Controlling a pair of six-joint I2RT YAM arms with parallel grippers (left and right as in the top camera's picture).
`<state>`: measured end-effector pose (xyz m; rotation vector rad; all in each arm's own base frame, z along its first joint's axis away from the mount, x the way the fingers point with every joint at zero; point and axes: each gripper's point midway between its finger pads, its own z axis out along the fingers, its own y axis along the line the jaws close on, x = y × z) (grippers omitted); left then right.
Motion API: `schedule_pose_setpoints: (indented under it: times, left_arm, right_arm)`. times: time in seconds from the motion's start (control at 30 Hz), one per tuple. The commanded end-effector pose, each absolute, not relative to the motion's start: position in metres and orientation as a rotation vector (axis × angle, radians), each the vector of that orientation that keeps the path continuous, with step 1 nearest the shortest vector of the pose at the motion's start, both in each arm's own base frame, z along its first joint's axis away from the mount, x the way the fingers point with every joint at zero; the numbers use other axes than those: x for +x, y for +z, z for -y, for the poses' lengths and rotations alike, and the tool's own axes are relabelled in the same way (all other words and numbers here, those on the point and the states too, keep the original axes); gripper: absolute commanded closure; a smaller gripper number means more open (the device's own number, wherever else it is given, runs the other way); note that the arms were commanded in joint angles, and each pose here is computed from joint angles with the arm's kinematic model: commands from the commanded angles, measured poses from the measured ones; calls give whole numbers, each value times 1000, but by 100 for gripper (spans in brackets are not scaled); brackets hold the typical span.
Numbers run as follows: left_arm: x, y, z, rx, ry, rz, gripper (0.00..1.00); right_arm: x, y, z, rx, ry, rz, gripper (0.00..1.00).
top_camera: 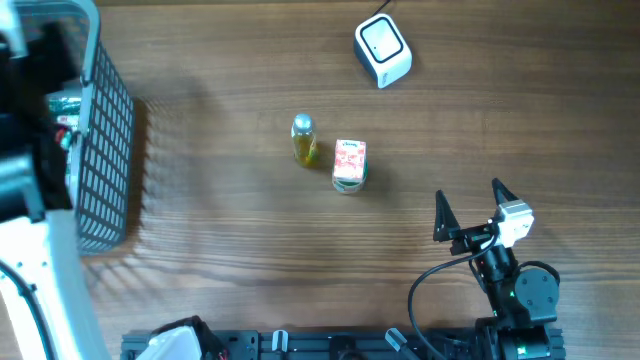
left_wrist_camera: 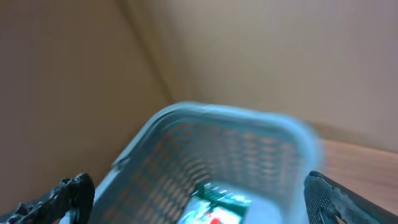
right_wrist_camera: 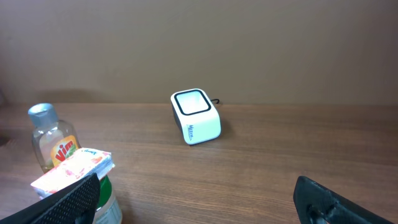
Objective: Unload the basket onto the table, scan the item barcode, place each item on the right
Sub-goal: 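Reach the left gripper into the basket and grasp the packet bundle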
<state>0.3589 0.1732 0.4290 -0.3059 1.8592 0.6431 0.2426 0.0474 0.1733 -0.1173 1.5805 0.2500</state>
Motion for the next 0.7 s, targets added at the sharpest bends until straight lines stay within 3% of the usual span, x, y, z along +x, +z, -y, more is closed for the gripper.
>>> schedule_pose_setpoints:
  times: [0.0,0.3,0.5,0.67]
  left_arm:
    - [362,404,-219,-349,645,-1929,0]
    - [363,278,-296,-318,726,-2329,0]
    - [375,168,-294,-64,467,-2616,0]
    - [370,103,-289,29,347,-2779,0]
  right_arm:
    - [243,174,-46,-116,239,-1575,0]
    - [243,174,-46,-116,239,-1575,0]
    - [243,174,-46,-116,239,-1575,0]
    - [243,174,-46,-116,239,-1575,0]
